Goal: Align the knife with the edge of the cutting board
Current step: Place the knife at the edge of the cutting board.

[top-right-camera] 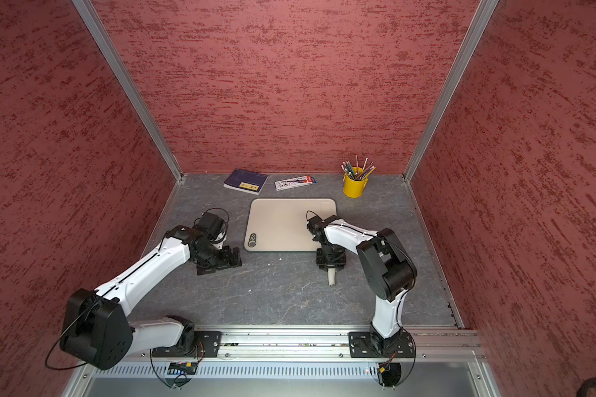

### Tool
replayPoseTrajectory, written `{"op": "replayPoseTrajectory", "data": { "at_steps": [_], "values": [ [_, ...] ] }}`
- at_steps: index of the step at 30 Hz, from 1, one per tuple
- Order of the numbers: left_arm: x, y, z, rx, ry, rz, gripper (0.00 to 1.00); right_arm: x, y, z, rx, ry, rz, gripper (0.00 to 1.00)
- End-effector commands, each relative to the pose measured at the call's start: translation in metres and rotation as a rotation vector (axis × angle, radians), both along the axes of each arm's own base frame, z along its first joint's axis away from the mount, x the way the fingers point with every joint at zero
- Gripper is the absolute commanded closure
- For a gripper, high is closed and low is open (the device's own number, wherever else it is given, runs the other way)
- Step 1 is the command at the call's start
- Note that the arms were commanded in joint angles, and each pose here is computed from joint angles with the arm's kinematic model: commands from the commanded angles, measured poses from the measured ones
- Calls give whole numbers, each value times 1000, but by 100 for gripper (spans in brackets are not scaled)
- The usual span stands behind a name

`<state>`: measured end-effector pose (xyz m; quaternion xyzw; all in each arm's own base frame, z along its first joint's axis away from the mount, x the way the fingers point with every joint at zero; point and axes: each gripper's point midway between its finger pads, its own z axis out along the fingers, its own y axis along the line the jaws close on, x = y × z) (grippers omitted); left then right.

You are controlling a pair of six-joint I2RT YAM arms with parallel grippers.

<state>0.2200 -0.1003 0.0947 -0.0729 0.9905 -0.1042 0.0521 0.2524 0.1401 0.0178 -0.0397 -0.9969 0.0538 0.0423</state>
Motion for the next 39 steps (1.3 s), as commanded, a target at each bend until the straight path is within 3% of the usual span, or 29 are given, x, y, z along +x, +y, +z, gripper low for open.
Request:
{"op": "replayPoseTrajectory", "data": {
  "at_steps": [1,39],
  "values": [
    [3,-2,5,-7,-24,-3,0,-2,-1,7,11,-8,-16,53],
    [2,-4,4,-6,-19,-15,0,-6,-8,10,-14,-10,-32,53]
  ]
}}
